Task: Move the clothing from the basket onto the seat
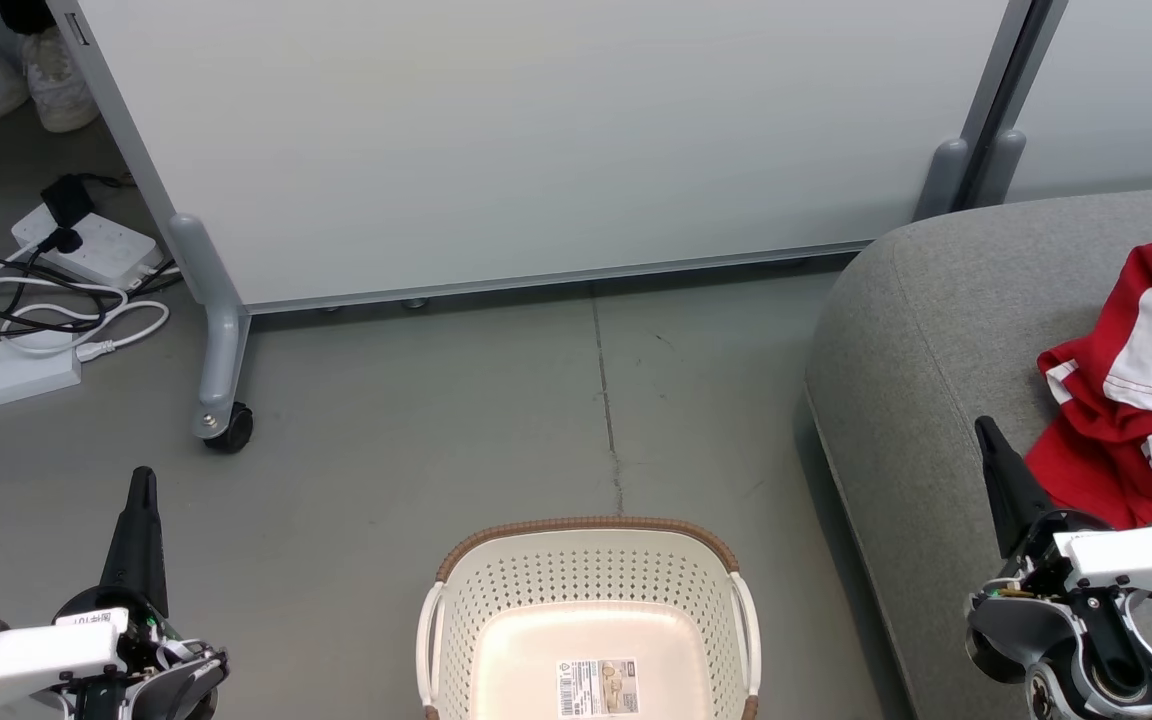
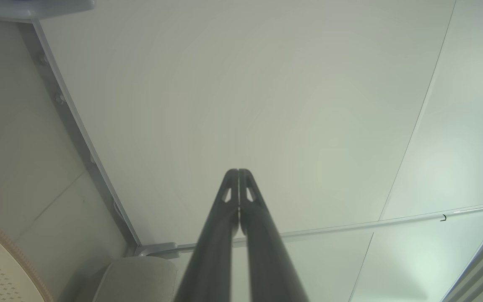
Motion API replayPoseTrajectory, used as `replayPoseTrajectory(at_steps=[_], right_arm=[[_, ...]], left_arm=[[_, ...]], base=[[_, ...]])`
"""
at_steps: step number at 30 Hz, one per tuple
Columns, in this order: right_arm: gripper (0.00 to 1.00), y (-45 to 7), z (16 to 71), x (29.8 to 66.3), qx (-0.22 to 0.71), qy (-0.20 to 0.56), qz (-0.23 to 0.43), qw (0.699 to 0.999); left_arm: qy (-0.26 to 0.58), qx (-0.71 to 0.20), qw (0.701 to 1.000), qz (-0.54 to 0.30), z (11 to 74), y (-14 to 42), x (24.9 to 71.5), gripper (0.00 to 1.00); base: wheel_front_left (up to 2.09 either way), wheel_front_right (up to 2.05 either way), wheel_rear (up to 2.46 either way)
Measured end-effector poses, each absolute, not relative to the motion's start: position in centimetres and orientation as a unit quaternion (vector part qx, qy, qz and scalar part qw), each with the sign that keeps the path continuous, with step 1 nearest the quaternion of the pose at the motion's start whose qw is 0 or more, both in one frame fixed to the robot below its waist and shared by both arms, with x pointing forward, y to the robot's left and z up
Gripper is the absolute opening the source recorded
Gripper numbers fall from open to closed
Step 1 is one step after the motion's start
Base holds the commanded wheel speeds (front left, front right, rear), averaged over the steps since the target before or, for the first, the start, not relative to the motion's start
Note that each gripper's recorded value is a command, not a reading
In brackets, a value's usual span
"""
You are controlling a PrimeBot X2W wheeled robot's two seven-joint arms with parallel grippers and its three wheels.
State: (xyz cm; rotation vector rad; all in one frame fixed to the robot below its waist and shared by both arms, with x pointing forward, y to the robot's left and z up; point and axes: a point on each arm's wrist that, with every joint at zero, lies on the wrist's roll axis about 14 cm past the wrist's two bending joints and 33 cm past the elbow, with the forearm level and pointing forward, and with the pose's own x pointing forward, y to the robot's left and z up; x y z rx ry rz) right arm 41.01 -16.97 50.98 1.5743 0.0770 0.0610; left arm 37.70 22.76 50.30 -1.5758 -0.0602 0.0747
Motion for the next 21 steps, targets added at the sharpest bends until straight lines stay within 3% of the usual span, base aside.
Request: replayPoseTrajectory(at_steps=[21], right_arm=[[0.00,-16.98,50.97,41.01,0.708,0.035,0.027,0.705]], left_arm=[[-0.027,-0.709,0.704,0.034,50.30,22.76,37.70,0.00]], base=[[0.00,0.00,0.00]])
